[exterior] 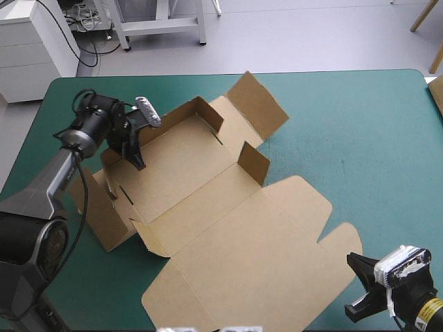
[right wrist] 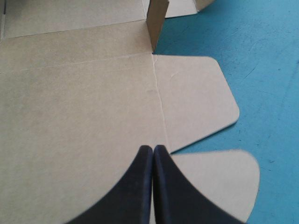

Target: Fold the box

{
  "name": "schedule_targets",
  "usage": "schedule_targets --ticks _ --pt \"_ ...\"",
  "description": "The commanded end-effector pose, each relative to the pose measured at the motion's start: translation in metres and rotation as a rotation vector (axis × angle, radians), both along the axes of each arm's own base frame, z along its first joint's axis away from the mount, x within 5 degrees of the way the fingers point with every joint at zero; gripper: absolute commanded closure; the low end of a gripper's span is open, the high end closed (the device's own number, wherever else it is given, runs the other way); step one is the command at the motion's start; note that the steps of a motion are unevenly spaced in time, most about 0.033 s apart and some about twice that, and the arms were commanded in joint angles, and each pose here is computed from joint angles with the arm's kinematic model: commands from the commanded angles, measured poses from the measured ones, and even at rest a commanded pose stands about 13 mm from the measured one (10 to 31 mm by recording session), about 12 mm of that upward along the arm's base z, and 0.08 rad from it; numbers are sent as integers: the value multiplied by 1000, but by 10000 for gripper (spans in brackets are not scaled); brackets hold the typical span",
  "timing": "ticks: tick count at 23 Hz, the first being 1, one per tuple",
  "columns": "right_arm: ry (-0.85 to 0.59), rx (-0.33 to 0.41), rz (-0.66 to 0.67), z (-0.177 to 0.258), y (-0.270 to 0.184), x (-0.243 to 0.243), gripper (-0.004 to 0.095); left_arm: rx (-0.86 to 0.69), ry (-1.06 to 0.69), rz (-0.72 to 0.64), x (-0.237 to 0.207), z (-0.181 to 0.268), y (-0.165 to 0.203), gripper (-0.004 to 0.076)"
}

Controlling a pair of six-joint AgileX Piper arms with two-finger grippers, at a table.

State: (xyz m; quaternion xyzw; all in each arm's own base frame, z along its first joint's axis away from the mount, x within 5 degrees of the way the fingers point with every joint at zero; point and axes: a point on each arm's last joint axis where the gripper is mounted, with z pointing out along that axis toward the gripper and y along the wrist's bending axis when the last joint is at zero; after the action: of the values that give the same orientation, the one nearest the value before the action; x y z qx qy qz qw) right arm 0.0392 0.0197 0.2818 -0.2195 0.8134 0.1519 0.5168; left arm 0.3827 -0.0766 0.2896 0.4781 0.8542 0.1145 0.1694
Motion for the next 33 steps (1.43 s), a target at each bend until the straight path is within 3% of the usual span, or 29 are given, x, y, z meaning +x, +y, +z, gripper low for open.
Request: schedule_targets --ticks 1,9,17,20,23,28,33 --pt "-74 43 4 13 2 2 929 11 -225 -130 -5 37 -35 731" --pt "-73 45 3 13 2 2 929 114 -322 -390 -32 44 -110 731" --pt "-93 24 -48 14 -2 5 927 218 -536 -541 -72 61 -173 731" --pt "-89 45 -100 14 -6 7 928 213 -659 -570 -72 65 -175 731" --pt "-89 45 -100 14 -6 7 928 315 -745 -577 -69 60 -170 731" --pt "-82 49 -98 14 -5 7 928 231 -681 -546 -88 37 -161 731" --pt "-88 43 -100 14 -6 7 928 152 -697 -605 -145 24 -159 731"
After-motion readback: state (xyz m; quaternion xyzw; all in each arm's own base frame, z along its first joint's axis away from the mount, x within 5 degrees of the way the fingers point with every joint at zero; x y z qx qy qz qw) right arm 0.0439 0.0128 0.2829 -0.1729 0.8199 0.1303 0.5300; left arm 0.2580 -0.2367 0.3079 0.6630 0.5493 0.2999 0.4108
